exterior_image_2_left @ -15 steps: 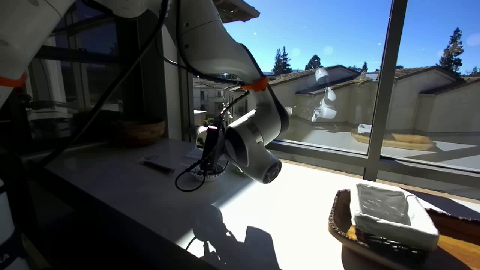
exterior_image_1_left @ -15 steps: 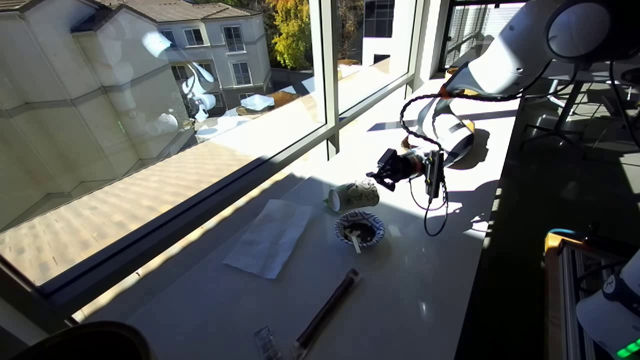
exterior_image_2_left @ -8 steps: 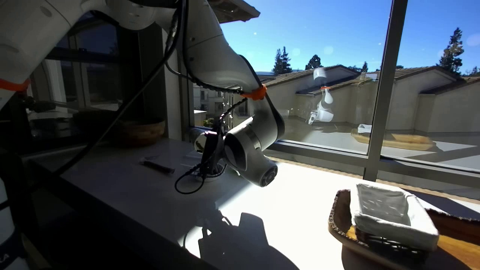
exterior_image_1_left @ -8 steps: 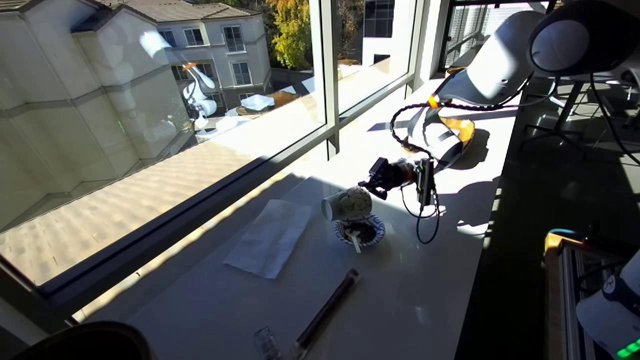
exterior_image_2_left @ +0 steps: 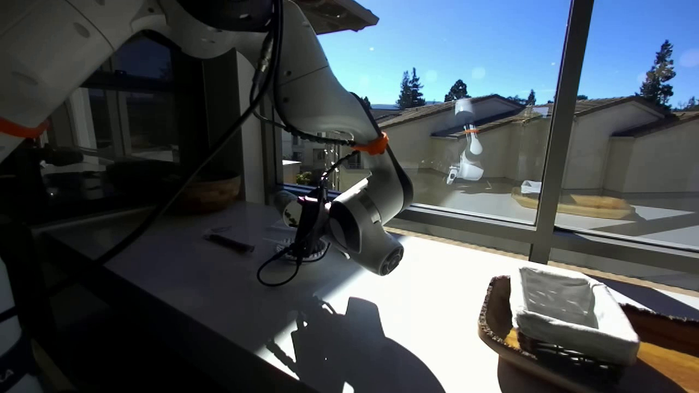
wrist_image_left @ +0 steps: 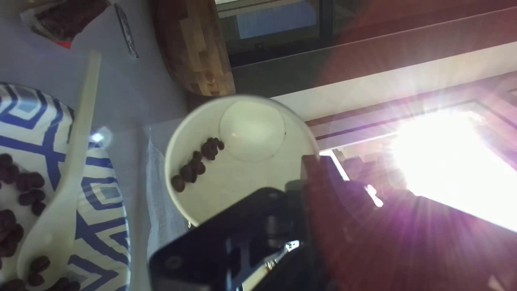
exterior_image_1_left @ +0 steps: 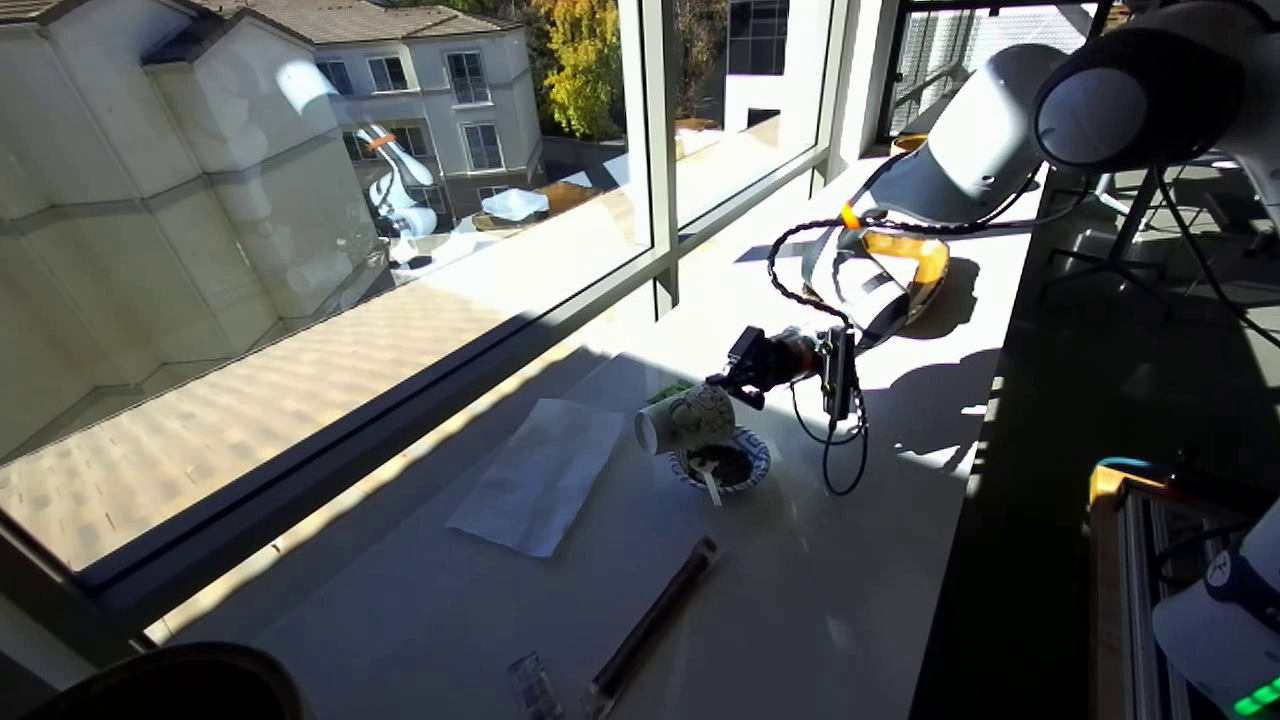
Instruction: Pour the contents from the cup into the bowl
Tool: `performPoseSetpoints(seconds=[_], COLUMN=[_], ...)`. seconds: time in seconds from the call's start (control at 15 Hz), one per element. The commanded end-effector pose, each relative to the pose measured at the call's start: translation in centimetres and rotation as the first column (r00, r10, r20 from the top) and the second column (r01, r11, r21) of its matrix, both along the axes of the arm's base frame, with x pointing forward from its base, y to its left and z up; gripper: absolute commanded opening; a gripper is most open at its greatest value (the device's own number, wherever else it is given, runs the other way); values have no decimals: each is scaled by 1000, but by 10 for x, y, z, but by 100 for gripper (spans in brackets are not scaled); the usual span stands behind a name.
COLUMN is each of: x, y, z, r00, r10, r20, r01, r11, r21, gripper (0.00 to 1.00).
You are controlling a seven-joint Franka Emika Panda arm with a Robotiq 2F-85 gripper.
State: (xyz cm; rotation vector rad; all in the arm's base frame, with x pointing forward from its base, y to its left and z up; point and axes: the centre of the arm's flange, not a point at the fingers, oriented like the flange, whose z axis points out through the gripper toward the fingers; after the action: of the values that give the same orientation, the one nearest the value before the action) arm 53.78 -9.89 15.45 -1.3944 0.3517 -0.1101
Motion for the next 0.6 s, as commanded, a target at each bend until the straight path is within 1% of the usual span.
performPoseSetpoints(seconds=[0.0, 0.13, 0.4, 0.53], x=[10, 12, 14, 15], y=[-1, -1, -2, -3], z=[-4, -2, 2, 5], r00=[1000, 999, 998, 996], r10=[0, -2, -14, -20], r20=[28, 51, 69, 86], r01=[-2, -3, 4, 4], r11=[998, 995, 990, 984], r21=[69, 99, 144, 179], gripper=[1, 1, 1, 1])
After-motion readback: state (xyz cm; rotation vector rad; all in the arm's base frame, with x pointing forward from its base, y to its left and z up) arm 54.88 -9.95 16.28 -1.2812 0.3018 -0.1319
